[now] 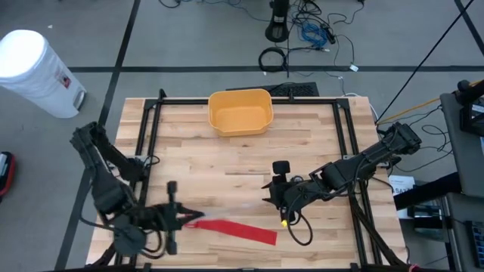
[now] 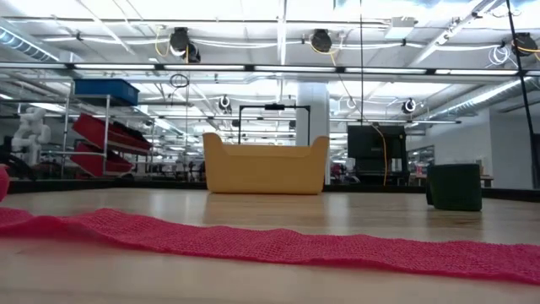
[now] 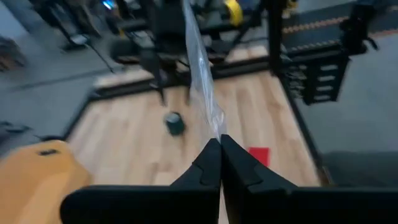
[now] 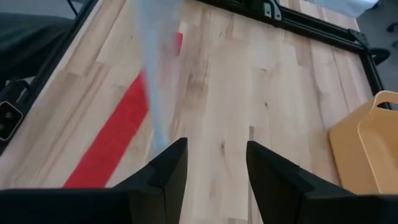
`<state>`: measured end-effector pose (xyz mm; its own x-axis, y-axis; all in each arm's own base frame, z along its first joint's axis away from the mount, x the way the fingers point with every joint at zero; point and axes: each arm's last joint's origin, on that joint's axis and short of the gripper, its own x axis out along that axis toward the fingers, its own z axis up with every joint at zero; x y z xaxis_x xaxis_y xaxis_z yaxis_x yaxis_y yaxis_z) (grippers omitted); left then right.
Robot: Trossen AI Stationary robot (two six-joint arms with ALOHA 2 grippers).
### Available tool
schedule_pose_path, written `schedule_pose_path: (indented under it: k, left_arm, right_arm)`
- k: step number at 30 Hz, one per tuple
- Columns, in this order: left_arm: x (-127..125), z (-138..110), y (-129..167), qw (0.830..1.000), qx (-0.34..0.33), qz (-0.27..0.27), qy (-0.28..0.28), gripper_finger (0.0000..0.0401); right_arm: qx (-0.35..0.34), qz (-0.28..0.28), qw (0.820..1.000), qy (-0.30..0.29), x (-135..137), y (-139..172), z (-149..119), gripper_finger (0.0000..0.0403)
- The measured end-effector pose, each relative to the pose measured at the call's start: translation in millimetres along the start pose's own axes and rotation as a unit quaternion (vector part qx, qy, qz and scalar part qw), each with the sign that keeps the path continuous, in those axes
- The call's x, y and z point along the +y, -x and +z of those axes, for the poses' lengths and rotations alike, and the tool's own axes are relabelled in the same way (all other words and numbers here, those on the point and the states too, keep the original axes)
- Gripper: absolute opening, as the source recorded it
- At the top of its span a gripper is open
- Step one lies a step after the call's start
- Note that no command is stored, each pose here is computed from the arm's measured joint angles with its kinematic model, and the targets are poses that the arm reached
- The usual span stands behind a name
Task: Roll bandage
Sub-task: Open the transparent zip bag
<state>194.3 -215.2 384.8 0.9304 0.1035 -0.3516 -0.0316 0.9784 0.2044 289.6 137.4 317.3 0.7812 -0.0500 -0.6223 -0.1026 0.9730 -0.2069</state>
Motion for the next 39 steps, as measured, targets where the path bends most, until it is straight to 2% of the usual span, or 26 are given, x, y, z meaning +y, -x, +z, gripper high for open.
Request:
schedule_pose_path:
  k: [4, 10, 14, 17, 24, 30, 39]
  left_arm:
    - [3.1, -2.1, 18.0, 1.000, -0.010, 0.015, -0.023, 0.0001]
    - [-8.6, -12.5, 29.8, 0.999, -0.017, 0.027, -0.039, 0.0001]
    - [-11.7, -13.4, 36.4, 0.998, -0.030, 0.035, -0.040, 0.0001]
    - [-12.7, -13.6, 40.0, 0.997, -0.039, 0.044, -0.042, 0.0001]
    - [-13.9, -13.8, 43.6, 0.996, -0.047, 0.051, -0.050, 0.0001]
    - [-13.6, -13.6, 43.8, 0.996, -0.049, 0.056, -0.050, 0.0001]
    - [-13.7, -13.7, 44.0, 0.996, -0.049, 0.055, -0.050, 0.0001]
  right_arm:
    - [-0.006, 0.002, 1.000, -0.002, 0.2, 0.0, 1.3, 0.0151]
    - [-0.005, 0.004, 1.000, -0.012, 0.6, -0.6, 1.0, 0.0151]
    - [-0.021, 0.061, 0.998, -0.008, 7.5, -8.4, 4.9, 0.0151]
    - [-0.039, 0.070, 0.997, 0.014, 11.8, -15.2, 8.1, 0.0151]
    - [-0.071, 0.044, 0.996, 0.023, 2.9, -16.2, 15.1, 0.0151]
    - [-0.027, 0.025, 0.999, 0.000, -4.0, -18.5, 7.0, 0.0151]
    - [-0.055, 0.020, 0.998, 0.008, -6.7, -19.0, 12.9, 0.0151]
